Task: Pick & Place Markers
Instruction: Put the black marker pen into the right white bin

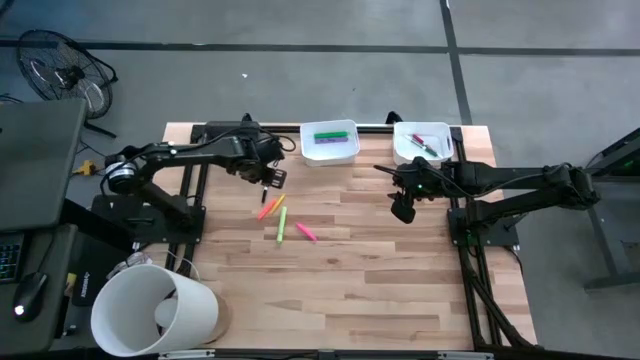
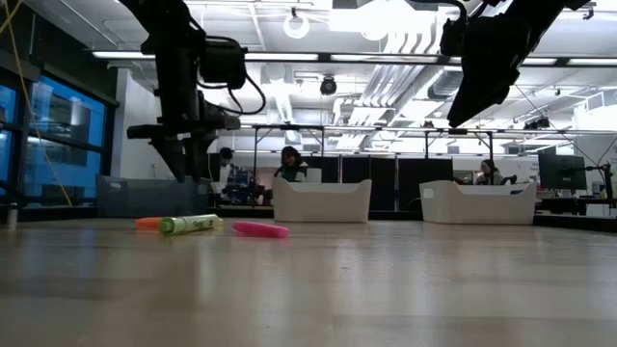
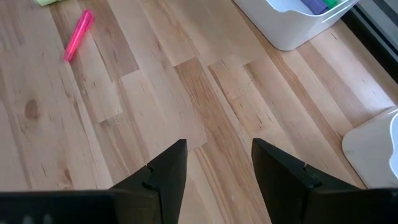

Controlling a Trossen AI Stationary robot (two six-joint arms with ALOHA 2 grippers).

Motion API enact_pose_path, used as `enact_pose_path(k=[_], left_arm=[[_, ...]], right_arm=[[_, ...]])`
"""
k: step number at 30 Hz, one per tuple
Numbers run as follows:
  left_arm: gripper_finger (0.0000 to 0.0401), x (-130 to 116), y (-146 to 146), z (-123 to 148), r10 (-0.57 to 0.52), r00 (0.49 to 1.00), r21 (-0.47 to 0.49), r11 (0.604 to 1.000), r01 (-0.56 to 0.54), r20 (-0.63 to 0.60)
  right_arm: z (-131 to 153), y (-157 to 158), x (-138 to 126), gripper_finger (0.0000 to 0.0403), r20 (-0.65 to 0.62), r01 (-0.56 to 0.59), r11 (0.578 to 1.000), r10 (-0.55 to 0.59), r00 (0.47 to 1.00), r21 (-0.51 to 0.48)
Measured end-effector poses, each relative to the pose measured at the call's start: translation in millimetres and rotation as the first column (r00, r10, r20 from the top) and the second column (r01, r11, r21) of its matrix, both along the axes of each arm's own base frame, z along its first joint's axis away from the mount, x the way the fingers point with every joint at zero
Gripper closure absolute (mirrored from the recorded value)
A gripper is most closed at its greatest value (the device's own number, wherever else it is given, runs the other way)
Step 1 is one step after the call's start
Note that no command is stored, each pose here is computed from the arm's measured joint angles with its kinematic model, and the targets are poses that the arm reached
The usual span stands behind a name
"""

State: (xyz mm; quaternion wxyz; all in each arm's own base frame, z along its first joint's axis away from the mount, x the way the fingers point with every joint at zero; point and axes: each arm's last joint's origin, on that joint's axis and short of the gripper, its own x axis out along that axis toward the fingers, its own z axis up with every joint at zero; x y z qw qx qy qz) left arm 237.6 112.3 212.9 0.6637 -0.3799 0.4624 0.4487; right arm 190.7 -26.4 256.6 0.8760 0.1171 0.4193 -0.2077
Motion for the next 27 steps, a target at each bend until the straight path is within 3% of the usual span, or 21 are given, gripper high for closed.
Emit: enact_pose_path(k=[12,27], left_arm=[[0.0267,11,3,-34,0.052,0.994,-0.128,0.990,-0.064,-0.096],[0.0267,24,6,-66,0.023,0.991,-0.235,0.971,-0.054,-0.129]], right_arm=[[0,0,0,0.0233,0.003,-0.004,1.000,0.004,1.000,0.014],[0,0,0,0.0233,0.009,0.013,1.000,-0.013,1.000,0.027]])
